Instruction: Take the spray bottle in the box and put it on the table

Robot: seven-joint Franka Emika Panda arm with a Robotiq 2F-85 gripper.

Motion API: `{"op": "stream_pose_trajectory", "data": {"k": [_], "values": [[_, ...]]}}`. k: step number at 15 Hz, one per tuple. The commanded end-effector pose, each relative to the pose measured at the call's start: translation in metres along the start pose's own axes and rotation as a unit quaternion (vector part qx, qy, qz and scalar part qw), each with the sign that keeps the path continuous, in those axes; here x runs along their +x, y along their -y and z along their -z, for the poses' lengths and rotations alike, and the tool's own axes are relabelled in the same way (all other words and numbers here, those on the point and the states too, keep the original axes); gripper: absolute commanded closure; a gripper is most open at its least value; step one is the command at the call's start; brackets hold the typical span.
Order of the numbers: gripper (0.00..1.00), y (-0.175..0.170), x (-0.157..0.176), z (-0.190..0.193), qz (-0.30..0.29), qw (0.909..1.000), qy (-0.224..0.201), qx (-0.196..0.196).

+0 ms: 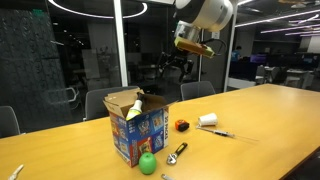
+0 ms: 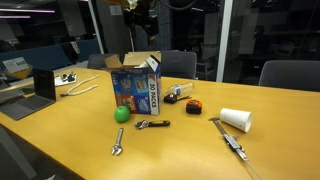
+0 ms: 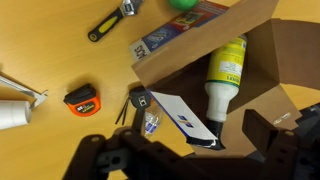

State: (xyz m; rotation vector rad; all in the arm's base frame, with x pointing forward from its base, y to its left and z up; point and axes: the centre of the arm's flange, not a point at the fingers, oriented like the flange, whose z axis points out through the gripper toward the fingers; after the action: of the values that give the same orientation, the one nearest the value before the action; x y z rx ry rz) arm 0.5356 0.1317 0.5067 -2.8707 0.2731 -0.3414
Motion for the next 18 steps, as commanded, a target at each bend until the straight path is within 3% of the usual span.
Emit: {"op": "stream_pose_trajectory", "data": {"k": [1,7,11,18], "values": [[0.0,0.042,0.046,-0.021,-0.015,0.9989,0.007,0.044],[0.0,0.076,0.057,-0.082,-0.056,0.9862,0.081,0.133],[0.0,0.093,0.056,-0.121,-0.076,0.9761,0.118,0.166],[0.0,0.092,0.046,-0.195,-0.088,0.9733,0.155,0.144]]}}
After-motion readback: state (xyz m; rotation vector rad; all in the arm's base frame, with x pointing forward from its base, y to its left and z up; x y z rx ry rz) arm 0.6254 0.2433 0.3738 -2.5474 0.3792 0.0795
